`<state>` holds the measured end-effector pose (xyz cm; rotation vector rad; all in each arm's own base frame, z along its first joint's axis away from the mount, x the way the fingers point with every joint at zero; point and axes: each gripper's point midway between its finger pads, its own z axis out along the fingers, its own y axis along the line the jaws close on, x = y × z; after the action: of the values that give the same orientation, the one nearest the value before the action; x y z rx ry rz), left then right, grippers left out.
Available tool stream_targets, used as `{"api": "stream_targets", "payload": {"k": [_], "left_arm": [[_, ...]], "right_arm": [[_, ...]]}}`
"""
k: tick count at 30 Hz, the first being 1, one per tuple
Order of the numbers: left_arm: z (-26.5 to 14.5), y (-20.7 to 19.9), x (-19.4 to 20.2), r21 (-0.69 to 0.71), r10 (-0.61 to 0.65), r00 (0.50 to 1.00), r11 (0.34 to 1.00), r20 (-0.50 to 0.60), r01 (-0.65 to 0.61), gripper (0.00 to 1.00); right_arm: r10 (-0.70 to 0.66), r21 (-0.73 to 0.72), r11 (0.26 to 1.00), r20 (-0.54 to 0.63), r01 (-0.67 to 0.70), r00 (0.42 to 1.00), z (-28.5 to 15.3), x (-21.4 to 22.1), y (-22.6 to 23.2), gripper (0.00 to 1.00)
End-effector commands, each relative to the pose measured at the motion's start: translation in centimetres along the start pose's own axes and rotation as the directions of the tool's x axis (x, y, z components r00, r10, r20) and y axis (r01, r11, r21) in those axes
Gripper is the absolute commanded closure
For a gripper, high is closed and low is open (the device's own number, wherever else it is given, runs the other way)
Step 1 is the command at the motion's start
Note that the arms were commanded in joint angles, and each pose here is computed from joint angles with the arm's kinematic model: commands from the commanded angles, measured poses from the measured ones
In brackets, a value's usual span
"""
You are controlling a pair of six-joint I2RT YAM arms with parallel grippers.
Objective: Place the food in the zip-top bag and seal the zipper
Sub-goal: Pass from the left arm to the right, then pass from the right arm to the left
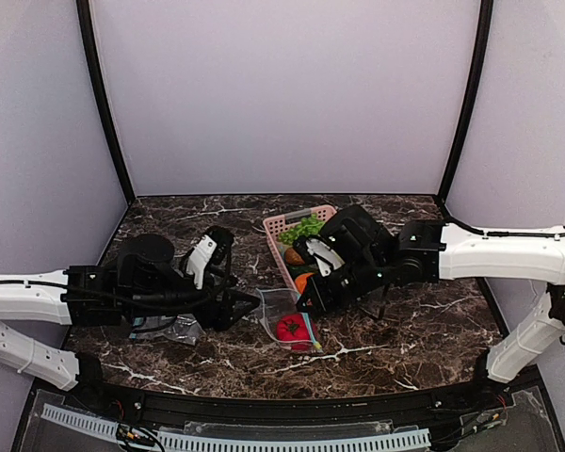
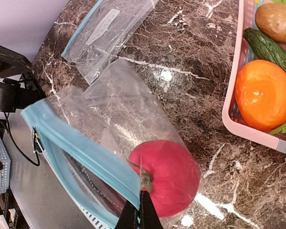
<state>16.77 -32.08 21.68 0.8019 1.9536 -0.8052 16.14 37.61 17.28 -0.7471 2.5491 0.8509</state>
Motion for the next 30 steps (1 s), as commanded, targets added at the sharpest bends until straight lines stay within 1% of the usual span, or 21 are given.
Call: {"api": "stream_targets", "payload": {"k": [1,2,3,4,5,6,7,8,11,14,15,20,22,27,30], "left_arm": [[-1.1,1.8,-0.5,-0.124,-0.137,0.99,0.983,-0.02,0.134,0.18],[-1.2,2.1,-0.3,-0.138,-0.191,0.981,0.973,-0.018,0.187,0.17],[-1.3,2.1,-0.1,-0.138,-0.218,0.976,0.967,-0.018,0.214,0.16],[-1.3,1.8,-0.1,-0.124,-0.278,0.96,0.954,-0.013,0.275,0.16],[-1.1,1.7,0.3,-0.119,-0.312,0.95,0.944,-0.019,0.307,0.15],[-1.0,1.4,0.5,-0.102,-0.375,0.927,0.923,-0.026,0.37,0.15],[-0.8,1.4,1.2,-0.101,-0.405,0.914,0.911,-0.038,0.399,0.15],[-0.4,1.2,1.9,-0.093,-0.453,0.89,0.889,-0.048,0.448,0.14],[0.3,0.9,3.1,-0.068,-0.514,0.856,0.857,-0.055,0.511,0.13],[1.0,1.1,4.7,-0.084,-0.555,0.828,0.832,-0.08,0.549,0.14],[1.3,1.2,5.2,-0.093,-0.558,0.825,0.83,-0.09,0.551,0.16],[2.1,1.5,6.3,-0.117,-0.571,0.814,0.82,-0.106,0.56,0.4],[2.3,1.7,6.5,-0.128,-0.57,0.814,0.82,-0.106,0.558,0.43],[2.9,2.0,6.5,-0.135,-0.572,0.816,0.818,-0.089,0.559,0.48],[3.1,2.3,6.6,-0.147,-0.573,0.815,0.816,-0.085,0.559,0.6]], "right_arm": [[0.194,0.041,0.98,0.013,-0.194,0.981,0.3,-0.4,-0.8,1.0],[0.213,0.038,0.976,0.023,-0.214,0.977,0.5,-0.6,-0.7,1.0],[0.234,0.039,0.971,0.03,-0.235,0.972,0.7,-0.7,-0.8,1.0],[0.251,0.039,0.967,0.037,-0.253,0.967,1.0,-0.8,-0.9,1.0],[0.267,0.034,0.963,0.047,-0.269,0.963,1.2,-0.9,-0.9,1.0],[0.279,0.028,0.96,0.053,-0.28,0.959,1.4,-1.0,-0.8,1.0],[0.287,0.018,0.957,0.058,-0.288,0.956,1.7,-1.1,-0.6,1.0],[0.294,0.008,0.955,0.063,-0.295,0.954,1.9,-1.3,-0.5,1.0],[0.302,-0.002,0.953,0.071,-0.302,0.951,2.4,-1.6,-0.2,1.0],[0.301,-0.003,0.953,0.073,-0.301,0.951,2.6,-1.7,0.0,1.0],[0.301,-0.002,0.954,0.074,-0.301,0.951,2.7,-1.6,0.0,1.0],[0.299,-0.004,0.954,0.075,-0.299,0.951,2.8,-1.5,0.0,1.0],[0.298,-0.007,0.954,0.073,-0.298,0.952,2.8,-1.5,0.0,1.0],[0.294,-0.007,0.956,0.068,-0.294,0.953,3.0,-1.2,0.1,1.0],[0.292,-0.011,0.956,0.067,-0.292,0.954,3.0,-1.2,0.2,1.0]]}}
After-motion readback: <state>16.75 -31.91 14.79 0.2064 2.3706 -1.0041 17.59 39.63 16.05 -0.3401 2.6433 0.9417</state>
